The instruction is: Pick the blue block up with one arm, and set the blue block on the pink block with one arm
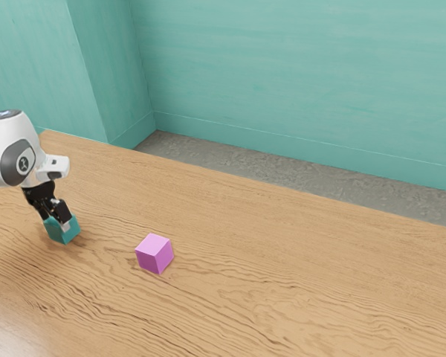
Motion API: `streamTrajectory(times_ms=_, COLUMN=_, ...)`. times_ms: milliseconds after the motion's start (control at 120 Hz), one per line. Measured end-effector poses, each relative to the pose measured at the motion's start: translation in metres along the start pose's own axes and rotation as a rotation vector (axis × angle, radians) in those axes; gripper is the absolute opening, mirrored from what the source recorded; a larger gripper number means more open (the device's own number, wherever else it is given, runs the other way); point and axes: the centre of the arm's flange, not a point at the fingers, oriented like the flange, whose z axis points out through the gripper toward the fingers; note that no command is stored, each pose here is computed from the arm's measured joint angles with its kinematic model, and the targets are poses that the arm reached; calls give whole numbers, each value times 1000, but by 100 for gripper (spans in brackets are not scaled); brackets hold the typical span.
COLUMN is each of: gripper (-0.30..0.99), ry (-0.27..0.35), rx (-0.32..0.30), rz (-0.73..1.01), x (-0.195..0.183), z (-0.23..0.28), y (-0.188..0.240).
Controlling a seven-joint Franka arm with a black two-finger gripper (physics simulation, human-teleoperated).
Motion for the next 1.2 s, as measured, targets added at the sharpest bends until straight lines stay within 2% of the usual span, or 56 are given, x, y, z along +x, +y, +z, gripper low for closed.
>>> streamTrajectory(times_ms=217, gripper=69, ry=43, rx=4, rz=27, x=11, z=-2, y=-16)
streamTrajectory(times_ms=500, gripper=69, ry=51, rx=-29, rz=38, x=11, z=14, y=-24)
streamTrajectory(times_ms=733, gripper=68, ry=69, rx=-27, rz=53, x=12, z=26, y=-27)
streamTrajectory(times_ms=842, gripper=62, ry=80, rx=-18, rz=58, x=13, z=25, y=-28)
streamTrajectory(times_ms=983, gripper=46, ry=87, rx=-11, rz=58, x=13, z=24, y=-29)
streamTrajectory(times_ms=1200, gripper=36, ry=88, rx=1, rz=50, x=13, z=23, y=-31)
